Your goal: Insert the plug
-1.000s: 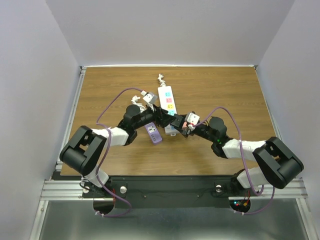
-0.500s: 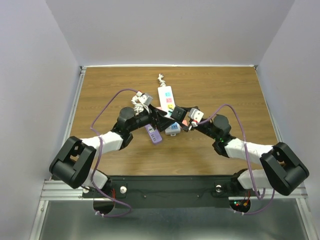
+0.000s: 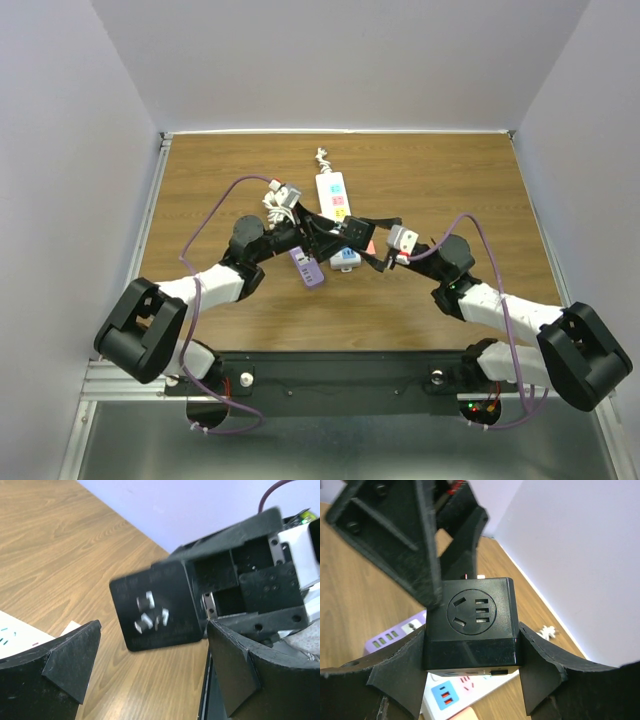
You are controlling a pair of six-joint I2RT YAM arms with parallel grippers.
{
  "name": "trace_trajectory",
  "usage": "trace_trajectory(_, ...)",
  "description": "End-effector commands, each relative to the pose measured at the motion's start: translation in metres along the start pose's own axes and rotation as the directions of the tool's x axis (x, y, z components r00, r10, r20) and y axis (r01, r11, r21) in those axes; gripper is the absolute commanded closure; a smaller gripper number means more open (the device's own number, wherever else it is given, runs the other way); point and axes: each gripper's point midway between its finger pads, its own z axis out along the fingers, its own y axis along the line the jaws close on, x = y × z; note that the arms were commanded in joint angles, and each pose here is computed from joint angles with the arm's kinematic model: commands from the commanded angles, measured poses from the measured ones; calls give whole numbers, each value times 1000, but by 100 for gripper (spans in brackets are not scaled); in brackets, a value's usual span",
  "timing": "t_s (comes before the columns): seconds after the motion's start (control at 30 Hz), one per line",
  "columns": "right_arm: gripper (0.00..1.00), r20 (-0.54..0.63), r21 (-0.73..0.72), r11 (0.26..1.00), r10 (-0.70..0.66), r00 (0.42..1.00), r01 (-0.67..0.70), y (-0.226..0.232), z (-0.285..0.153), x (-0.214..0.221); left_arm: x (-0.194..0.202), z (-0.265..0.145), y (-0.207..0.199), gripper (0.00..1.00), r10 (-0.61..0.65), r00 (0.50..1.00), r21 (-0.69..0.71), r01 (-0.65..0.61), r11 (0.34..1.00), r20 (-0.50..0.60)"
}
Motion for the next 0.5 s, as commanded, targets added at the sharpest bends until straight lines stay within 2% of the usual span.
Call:
trace_trajectory(0.0, 100, 98, -29, 999, -35, 995, 38, 3, 4, -27, -22, -1, -28, 1, 44, 996, 90, -50, 995, 73)
trace_trajectory(0.4, 100, 105, -62, 997, -48, 993, 55, 10, 11, -28, -15, 17, -41, 1, 41, 998, 145, -46, 988, 39)
trace_trajectory(0.47, 100, 100, -64, 996, -54, 994, 60, 10, 12, -25, -14, 17, -45, 9, 46, 998, 160, -52, 986, 37)
